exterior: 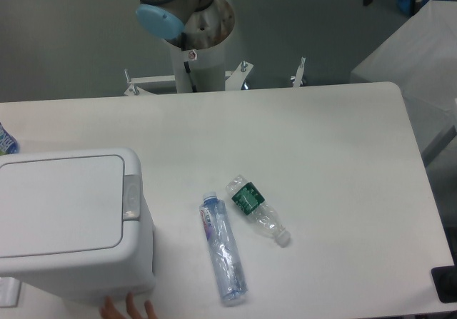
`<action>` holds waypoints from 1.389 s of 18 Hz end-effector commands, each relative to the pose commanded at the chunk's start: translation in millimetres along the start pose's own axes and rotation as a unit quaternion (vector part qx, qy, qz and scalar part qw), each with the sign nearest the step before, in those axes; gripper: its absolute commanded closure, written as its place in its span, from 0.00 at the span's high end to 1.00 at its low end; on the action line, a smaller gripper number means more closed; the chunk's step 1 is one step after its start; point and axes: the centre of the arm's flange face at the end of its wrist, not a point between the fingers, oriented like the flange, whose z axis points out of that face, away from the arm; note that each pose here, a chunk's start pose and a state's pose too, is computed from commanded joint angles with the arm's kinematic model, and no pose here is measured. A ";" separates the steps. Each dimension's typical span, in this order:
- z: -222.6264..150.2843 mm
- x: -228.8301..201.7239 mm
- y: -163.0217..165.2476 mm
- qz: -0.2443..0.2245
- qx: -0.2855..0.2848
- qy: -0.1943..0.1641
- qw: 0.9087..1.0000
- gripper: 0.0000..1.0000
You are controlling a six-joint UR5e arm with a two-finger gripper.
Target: Open the trash can
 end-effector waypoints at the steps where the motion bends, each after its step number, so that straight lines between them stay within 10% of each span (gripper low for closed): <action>1: 0.5 0.0 -0.7 0.001 0.000 -0.001 1.000 1.00; 9: 15.1 -5.3 -87.7 -0.199 0.074 0.024 0.977 1.00; 13: 24.3 -2.0 -143.0 -0.296 0.113 0.055 0.947 1.00; 17: 27.4 4.0 -192.3 -0.421 0.133 0.081 0.894 1.00; 25: 57.1 9.9 -313.4 -0.532 0.169 0.117 0.822 1.00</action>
